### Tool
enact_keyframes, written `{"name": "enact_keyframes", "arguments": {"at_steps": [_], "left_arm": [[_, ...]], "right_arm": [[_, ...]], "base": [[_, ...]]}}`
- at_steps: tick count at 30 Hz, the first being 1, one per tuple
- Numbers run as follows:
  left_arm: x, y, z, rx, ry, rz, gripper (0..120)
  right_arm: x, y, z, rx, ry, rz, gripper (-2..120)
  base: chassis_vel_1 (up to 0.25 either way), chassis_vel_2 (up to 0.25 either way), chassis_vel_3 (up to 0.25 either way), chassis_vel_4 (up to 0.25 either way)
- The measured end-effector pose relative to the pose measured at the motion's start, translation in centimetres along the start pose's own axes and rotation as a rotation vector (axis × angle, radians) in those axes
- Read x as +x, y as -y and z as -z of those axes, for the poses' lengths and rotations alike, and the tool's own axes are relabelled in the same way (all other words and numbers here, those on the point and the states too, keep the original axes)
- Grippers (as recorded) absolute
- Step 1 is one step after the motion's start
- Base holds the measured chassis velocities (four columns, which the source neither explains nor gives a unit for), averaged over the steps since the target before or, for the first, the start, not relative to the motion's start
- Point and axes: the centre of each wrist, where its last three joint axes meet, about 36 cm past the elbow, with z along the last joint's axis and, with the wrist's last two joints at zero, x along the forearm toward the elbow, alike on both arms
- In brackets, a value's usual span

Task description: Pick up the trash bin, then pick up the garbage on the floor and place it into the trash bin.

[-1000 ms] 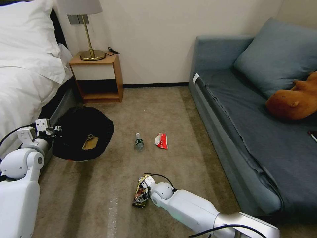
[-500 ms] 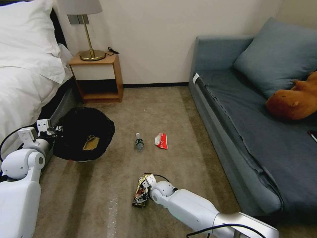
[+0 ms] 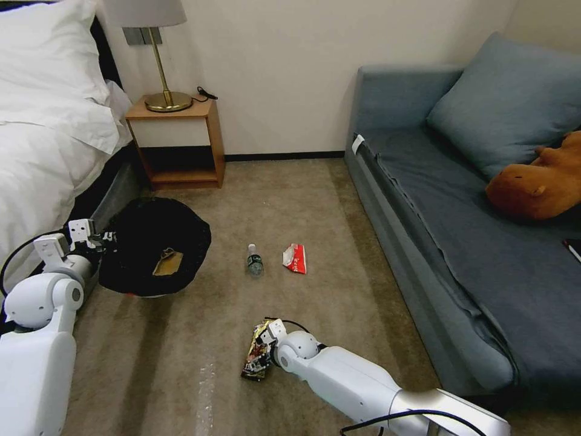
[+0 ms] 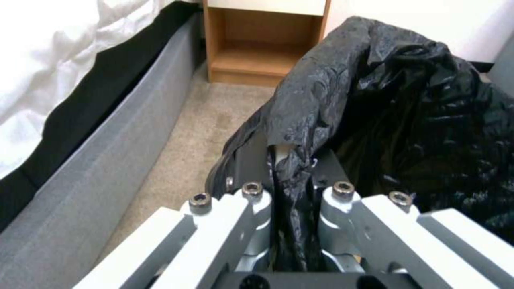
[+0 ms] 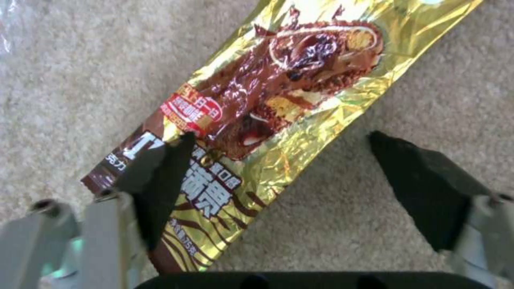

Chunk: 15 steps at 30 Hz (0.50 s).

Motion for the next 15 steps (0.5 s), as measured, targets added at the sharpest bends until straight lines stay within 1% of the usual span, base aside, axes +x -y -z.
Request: {"name": "enact_keyframes", "arguments": {"at_steps": [1, 3, 4, 5, 6, 8, 9, 10, 11, 12, 14, 15], "left_arm": [[0.00, 0.00, 0.00, 0.000, 0.000, 0.000, 6], [-0.01, 0.03, -0.04, 0.001, 0.000, -0.001, 6], [-0.01, 0.03, -0.04, 0.001, 0.000, -0.001, 6], [-0.02, 0.04, -0.10, 0.002, -0.002, 0.000, 6], [-0.02, 0.04, -0.10, 0.002, -0.002, 0.000, 6], [-0.03, 0.04, -0.19, 0.003, -0.004, 0.000, 6], [-0.03, 0.04, -0.19, 0.003, -0.004, 0.000, 6], [-0.03, 0.04, -0.25, 0.003, -0.005, 0.000, 6], [-0.03, 0.04, -0.28, 0.004, -0.005, 0.000, 6], [-0.03, 0.04, -0.28, 0.004, -0.005, 0.000, 6], [-0.03, 0.07, -0.36, 0.005, -0.006, 0.000, 6], [-0.03, 0.07, -0.36, 0.005, -0.006, 0.000, 6]], "right_arm": [[0.00, 0.00, 0.00, 0.000, 0.000, 0.000, 80], [0.00, -0.03, -0.02, 0.001, 0.001, 0.002, 73], [0.00, -0.03, -0.02, 0.001, 0.001, 0.002, 73], [-0.01, -0.01, -0.04, 0.001, 0.001, 0.002, 68], [-0.01, -0.01, -0.04, 0.001, 0.001, 0.002, 68], [-0.07, -0.03, -0.18, 0.001, 0.000, 0.003, 63], [-0.07, -0.03, -0.18, 0.001, 0.000, 0.003, 63], [-0.15, -0.09, -0.39, 0.002, -0.002, 0.004, 56], [-0.19, -0.13, -0.51, 0.002, -0.003, 0.005, 54], [-0.19, -0.13, -0.51, 0.002, -0.003, 0.005, 54], [-0.28, -0.19, -0.70, 0.001, -0.005, 0.007, 45], [-0.28, -0.19, -0.70, 0.001, -0.005, 0.007, 45]], "base": [[0.000, 0.000, 0.000, 0.000], [0.000, 0.000, 0.000, 0.000], [0.000, 0.000, 0.000, 0.000], [0.000, 0.000, 0.000, 0.000], [0.000, 0.000, 0.000, 0.000], [0.000, 0.000, 0.000, 0.000], [0.000, 0.000, 0.000, 0.000], [0.000, 0.000, 0.000, 0.000], [0.000, 0.000, 0.000, 0.000], [0.000, 0.000, 0.000, 0.000], [0.000, 0.000, 0.000, 0.000], [0.000, 0.000, 0.000, 0.000]]}}
